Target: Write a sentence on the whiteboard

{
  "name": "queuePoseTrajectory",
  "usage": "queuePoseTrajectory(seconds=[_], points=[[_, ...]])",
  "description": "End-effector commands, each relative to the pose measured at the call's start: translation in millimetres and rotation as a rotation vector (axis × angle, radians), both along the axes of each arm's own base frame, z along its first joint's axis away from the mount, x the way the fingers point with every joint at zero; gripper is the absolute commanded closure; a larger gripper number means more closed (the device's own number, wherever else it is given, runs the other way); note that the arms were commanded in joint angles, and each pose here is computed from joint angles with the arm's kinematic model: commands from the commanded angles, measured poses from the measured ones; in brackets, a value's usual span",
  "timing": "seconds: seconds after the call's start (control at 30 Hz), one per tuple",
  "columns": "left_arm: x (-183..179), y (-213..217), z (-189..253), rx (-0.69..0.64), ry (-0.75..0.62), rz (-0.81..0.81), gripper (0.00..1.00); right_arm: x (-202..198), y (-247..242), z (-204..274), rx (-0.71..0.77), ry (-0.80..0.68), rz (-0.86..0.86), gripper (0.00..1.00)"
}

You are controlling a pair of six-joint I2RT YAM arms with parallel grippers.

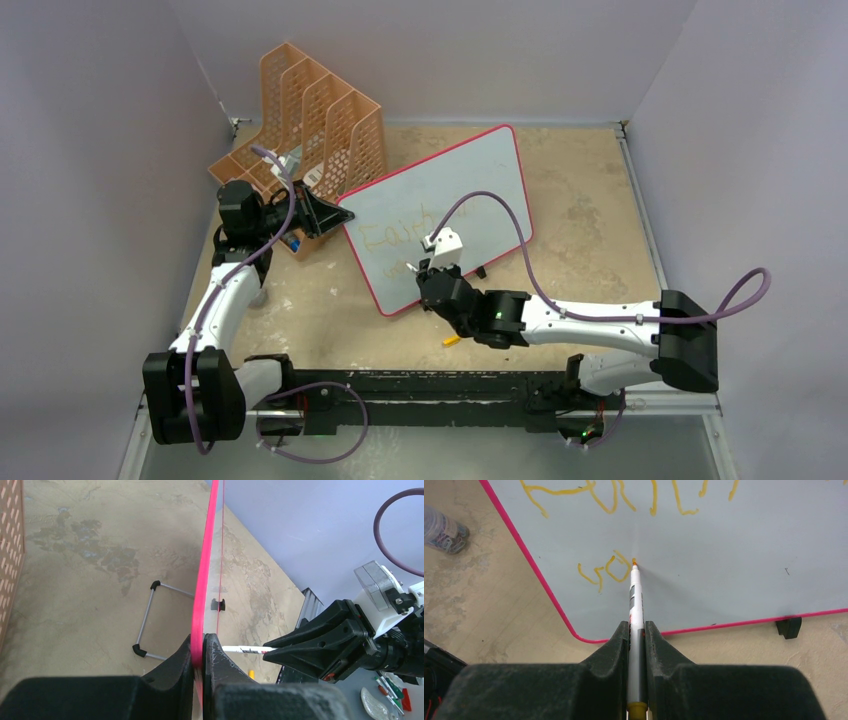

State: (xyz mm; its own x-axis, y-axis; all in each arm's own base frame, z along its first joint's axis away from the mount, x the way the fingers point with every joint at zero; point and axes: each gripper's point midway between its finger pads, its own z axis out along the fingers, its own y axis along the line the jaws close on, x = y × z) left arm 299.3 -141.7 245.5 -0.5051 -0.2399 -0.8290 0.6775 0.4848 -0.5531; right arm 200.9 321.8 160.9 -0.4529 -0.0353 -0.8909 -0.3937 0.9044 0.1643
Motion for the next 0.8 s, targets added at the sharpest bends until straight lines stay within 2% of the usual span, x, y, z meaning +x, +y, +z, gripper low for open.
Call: queuePoseTrajectory(seconds=[0.0, 0.4, 0.77], points=[[12.0, 7.0, 11.9, 0.047, -0.131, 0.037, 1.00, 1.3, -7.2, -0.3, 0.001, 0.022, -0.027, 1.00], [12.0, 7.1, 11.4, 0.048, -0.130, 0.038, 1.00, -2.7, -16.9, -8.6, -0.020, 0.049, -0.040, 1.00], [11.8, 6.9, 11.0, 0.047, -0.128, 0.035, 1.00, 6.8, -22.6, 0.1, -0.005, 0.004, -0.102, 1.00]])
